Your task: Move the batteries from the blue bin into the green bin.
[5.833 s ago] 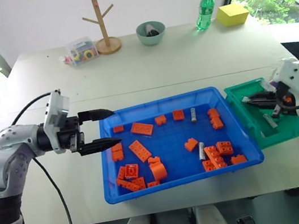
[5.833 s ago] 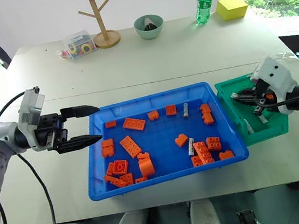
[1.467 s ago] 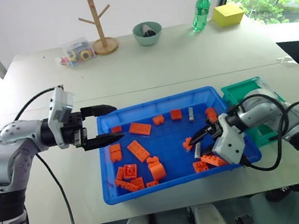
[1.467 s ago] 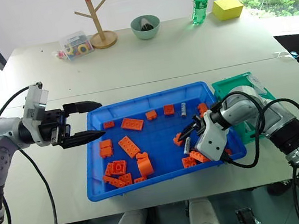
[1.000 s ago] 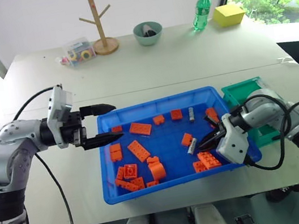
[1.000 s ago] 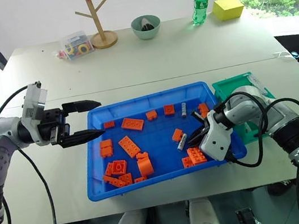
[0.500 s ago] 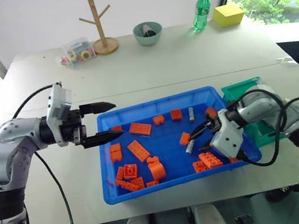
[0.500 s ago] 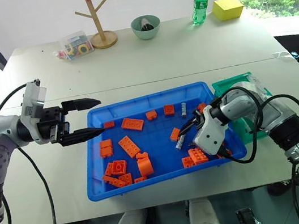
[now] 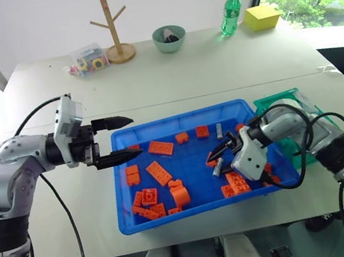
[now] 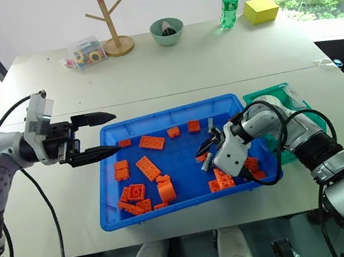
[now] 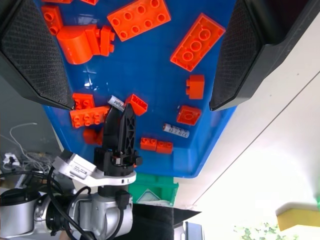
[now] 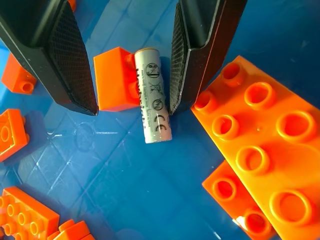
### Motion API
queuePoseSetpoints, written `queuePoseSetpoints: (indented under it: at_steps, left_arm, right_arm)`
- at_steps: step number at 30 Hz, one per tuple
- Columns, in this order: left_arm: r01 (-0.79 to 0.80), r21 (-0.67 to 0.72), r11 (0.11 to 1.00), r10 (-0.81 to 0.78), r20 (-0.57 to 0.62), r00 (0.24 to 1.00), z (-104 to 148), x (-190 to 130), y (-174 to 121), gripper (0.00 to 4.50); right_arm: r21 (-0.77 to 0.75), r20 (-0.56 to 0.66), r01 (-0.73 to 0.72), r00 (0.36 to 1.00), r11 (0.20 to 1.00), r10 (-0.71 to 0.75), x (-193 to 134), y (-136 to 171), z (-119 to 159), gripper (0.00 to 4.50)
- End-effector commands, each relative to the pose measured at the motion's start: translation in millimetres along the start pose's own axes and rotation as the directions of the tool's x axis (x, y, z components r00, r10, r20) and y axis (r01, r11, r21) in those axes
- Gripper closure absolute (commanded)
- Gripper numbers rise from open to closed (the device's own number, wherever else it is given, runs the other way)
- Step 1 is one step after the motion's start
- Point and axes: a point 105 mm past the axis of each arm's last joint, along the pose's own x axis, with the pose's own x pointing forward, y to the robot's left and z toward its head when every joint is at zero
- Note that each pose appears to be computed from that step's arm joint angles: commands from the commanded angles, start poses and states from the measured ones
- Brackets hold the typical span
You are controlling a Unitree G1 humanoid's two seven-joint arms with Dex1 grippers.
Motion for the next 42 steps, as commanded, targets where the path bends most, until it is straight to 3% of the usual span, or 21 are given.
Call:
queuePoseSetpoints:
  at_steps: [1,3,12,16,20,24,26,28,33,37,40,41,42]
  left_arm:
    - [-0.01,0.056,0.998,0.008,0.023,1.0,13.7,-2.4,-0.4,0.0]
    - [-0.013,0.056,0.998,0.011,0.025,1.0,13.7,-2.6,-0.1,0.0]
    - [-0.015,0.056,0.998,0.014,0.031,0.999,12.7,-2.1,0.7,0.0]
    - [-0.003,0.057,0.998,0.001,0.029,1.0,13.4,-0.9,0.0,0.0]
    - [0.007,0.057,0.998,-0.009,0.026,1.0,13.3,-0.2,1.7,0.0]
    - [0.025,0.056,0.998,-0.027,0.025,0.999,11.8,2.7,3.2,0.0]
    - [0.031,0.054,0.998,-0.032,0.028,0.999,12.0,3.6,4.2,0.0]
    - [0.042,0.054,0.998,-0.043,0.027,0.999,11.0,5.2,6.7,0.0]
    - [0.07,0.057,0.996,-0.072,0.03,0.997,10.6,10.6,11.5,0.0]
    - [0.084,0.062,0.995,-0.087,0.038,0.996,11.6,15.3,14.4,0.0]
    - [0.093,0.066,0.993,-0.096,0.04,0.995,11.6,17.6,14.9,0.0]
    - [0.095,0.068,0.993,-0.098,0.04,0.994,11.6,18.0,14.9,0.0]
    - [0.096,0.068,0.993,-0.099,0.04,0.994,11.7,18.5,15.1,0.0]
  right_arm:
    - [0.029,-0.001,-0.057,0.998,0.998,0.057,4.4,7.1,-3.6,3.54]
    - [0.041,0.0,-0.058,0.998,0.997,0.058,3.8,7.8,-4.5,4.41]
    - [0.089,0.004,0.015,1.0,0.996,-0.016,-10.6,-0.8,0.9,4.4]
    - [0.253,0.054,0.204,0.973,0.946,-0.224,-39.5,-36.9,22.5,4.4]
    - [0.54,0.049,0.392,0.869,0.745,-0.493,-88.0,-70.5,40.2,4.4]
    - [0.693,-0.103,0.52,0.757,0.499,-0.645,-131.4,-68.8,36.5,4.4]
    - [0.718,-0.183,0.56,0.725,0.413,-0.663,-143.1,-59.2,30.8,4.4]
    - [0.705,-0.335,0.64,0.68,0.305,-0.653,-162.2,-31.3,17.0,4.4]
    - [0.642,-0.576,0.758,0.574,0.112,-0.582,-194.9,27.8,-1.4,4.4]
    - [0.6,-0.683,0.8,0.516,0.005,-0.516,-200.2,67.3,-10.9,4.4]
    - [0.611,-0.692,0.791,0.514,-0.032,-0.506,-192.7,77.9,-10.4,4.4]
    - [0.611,-0.696,0.79,0.508,-0.047,-0.508,-191.3,78.5,-11.1,3.37]
    - [0.605,-0.703,0.794,0.499,-0.056,-0.506,-190.6,78.8,-12.9,2.97]
